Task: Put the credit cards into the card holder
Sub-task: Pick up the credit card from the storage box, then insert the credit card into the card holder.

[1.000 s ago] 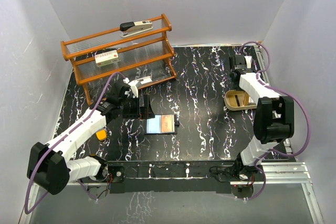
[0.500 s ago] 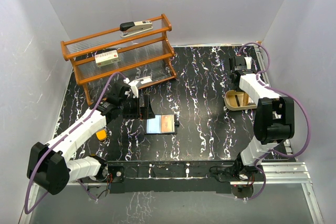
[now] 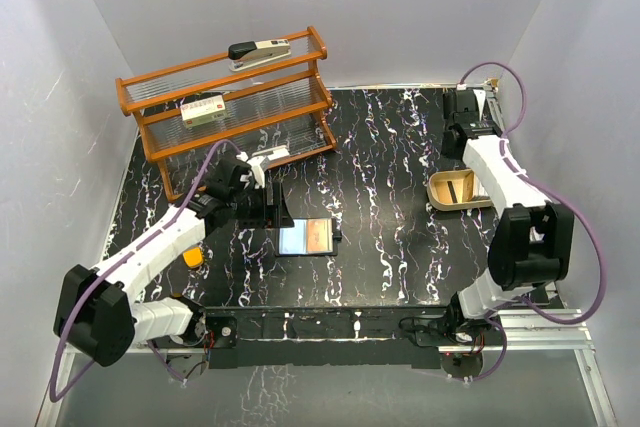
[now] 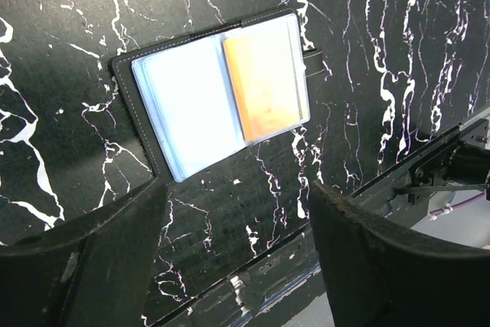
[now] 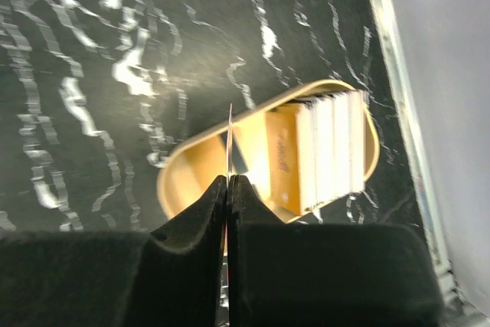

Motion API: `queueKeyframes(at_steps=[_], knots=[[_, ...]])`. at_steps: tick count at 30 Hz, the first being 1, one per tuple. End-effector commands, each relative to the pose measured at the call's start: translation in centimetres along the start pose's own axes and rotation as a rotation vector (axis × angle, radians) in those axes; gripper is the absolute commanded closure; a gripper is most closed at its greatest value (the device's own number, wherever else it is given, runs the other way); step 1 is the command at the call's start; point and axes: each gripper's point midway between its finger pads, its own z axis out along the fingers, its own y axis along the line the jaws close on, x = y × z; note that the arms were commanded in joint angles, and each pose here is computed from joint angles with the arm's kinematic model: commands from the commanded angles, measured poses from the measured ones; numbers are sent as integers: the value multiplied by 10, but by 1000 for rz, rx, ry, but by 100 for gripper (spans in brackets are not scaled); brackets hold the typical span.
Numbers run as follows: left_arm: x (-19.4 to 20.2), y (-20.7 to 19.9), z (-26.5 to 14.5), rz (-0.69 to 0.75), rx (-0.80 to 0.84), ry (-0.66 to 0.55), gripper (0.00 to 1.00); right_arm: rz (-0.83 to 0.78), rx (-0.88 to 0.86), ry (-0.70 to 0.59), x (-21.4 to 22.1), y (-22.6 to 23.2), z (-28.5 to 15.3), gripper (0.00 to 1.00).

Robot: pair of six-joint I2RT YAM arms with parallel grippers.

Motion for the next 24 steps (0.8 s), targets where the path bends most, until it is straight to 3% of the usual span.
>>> queueKeyframes(at_steps=[1, 8, 11, 15, 18, 21, 24], knots=[[12, 0, 6, -56, 20, 37, 33, 93, -218, -122, -40, 34, -49, 100], [23, 15, 20, -107, -33, 76, 65, 44, -478, -128, -23, 109, -90, 100], [27, 24, 27, -134, -71, 85, 87, 26, -625, -127, -10, 152, -119, 100], [29, 32, 35, -174, -108, 84, 85, 48, -822, -91, 16, 201, -152, 100], [34, 39, 41, -197, -135, 92, 78, 53, -945, -39, 41, 234, -174, 100], [42, 41, 48, -216, -129, 119, 72, 71, -1011, 1, 63, 258, -190, 100], [53, 47, 57, -240, -141, 173, 72, 88, -1059, 33, 86, 279, -203, 100]])
